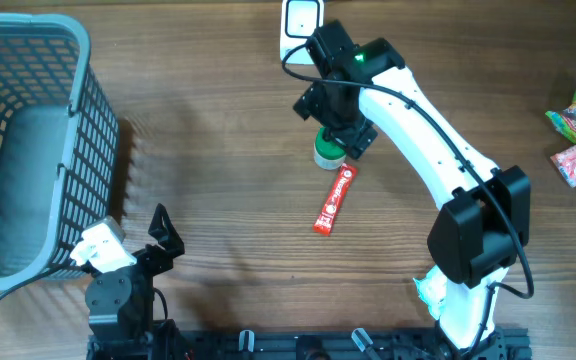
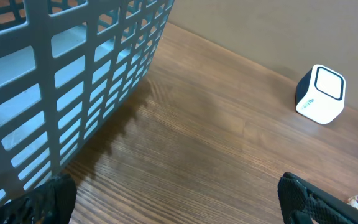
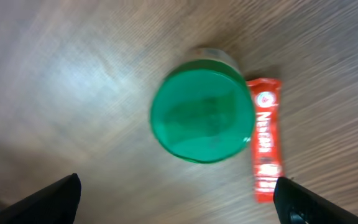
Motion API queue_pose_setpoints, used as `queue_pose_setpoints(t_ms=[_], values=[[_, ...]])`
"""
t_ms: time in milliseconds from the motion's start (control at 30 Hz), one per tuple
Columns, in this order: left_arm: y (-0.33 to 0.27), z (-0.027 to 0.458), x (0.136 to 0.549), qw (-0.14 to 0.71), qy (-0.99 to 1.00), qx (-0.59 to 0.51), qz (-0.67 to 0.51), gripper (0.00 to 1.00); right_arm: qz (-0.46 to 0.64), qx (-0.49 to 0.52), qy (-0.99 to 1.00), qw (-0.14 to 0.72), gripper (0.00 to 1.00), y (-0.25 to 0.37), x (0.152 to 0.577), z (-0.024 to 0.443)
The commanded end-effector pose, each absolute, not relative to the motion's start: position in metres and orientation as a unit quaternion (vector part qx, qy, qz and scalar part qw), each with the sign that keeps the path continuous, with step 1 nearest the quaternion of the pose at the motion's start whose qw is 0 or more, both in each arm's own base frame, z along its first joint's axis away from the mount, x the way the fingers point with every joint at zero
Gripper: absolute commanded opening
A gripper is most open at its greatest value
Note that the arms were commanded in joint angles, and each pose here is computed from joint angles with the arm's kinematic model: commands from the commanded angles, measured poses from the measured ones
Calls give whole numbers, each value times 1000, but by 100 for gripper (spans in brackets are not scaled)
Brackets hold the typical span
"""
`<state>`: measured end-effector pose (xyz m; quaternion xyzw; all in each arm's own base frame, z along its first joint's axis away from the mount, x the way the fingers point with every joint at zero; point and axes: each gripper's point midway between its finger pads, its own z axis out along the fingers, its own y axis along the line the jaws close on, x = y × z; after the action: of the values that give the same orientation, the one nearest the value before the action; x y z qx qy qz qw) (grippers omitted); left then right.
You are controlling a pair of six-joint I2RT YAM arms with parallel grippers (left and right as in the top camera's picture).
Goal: Scan the item barcode
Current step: 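Lift the jar and move it toward the scanner, right gripper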
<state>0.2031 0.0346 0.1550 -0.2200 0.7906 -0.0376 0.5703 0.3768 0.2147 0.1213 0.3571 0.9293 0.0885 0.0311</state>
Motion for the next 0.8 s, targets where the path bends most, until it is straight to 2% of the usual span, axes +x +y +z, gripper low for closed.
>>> queue_pose_setpoints(t_ms=[0, 133, 333, 433, 467, 533, 667, 733, 767], values=[[34, 156, 203, 573, 788, -221, -42, 100, 79, 456, 886, 3, 100, 216, 375, 103], [34, 156, 203, 573, 788, -221, -42, 100, 60, 467, 881, -36, 100, 221, 368, 76], [34, 156, 203, 573, 788, -221, -42, 100, 15, 473, 879, -50, 99, 209, 365, 46], [34, 156, 203, 573, 788, -221, -42, 100, -30, 461, 886, -35, 72, 186, 364, 39], [34, 156, 203, 573, 788, -221, -42, 100, -38, 443, 895, -25, 68, 182, 366, 39], [34, 156, 203, 573, 788, -221, -42, 100, -40, 406, 913, -21, 67, 180, 367, 39], [34, 156, 203, 573, 788, -221, -42, 100, -26, 260, 965, -31, 66, 184, 367, 41], [34, 156, 203, 573, 788, -221, -42, 100, -9, 89, 996, -27, 67, 188, 373, 46], [34, 156, 203, 573, 788, -221, -42, 100, 0, -22, 999, -27, 70, 191, 374, 48]])
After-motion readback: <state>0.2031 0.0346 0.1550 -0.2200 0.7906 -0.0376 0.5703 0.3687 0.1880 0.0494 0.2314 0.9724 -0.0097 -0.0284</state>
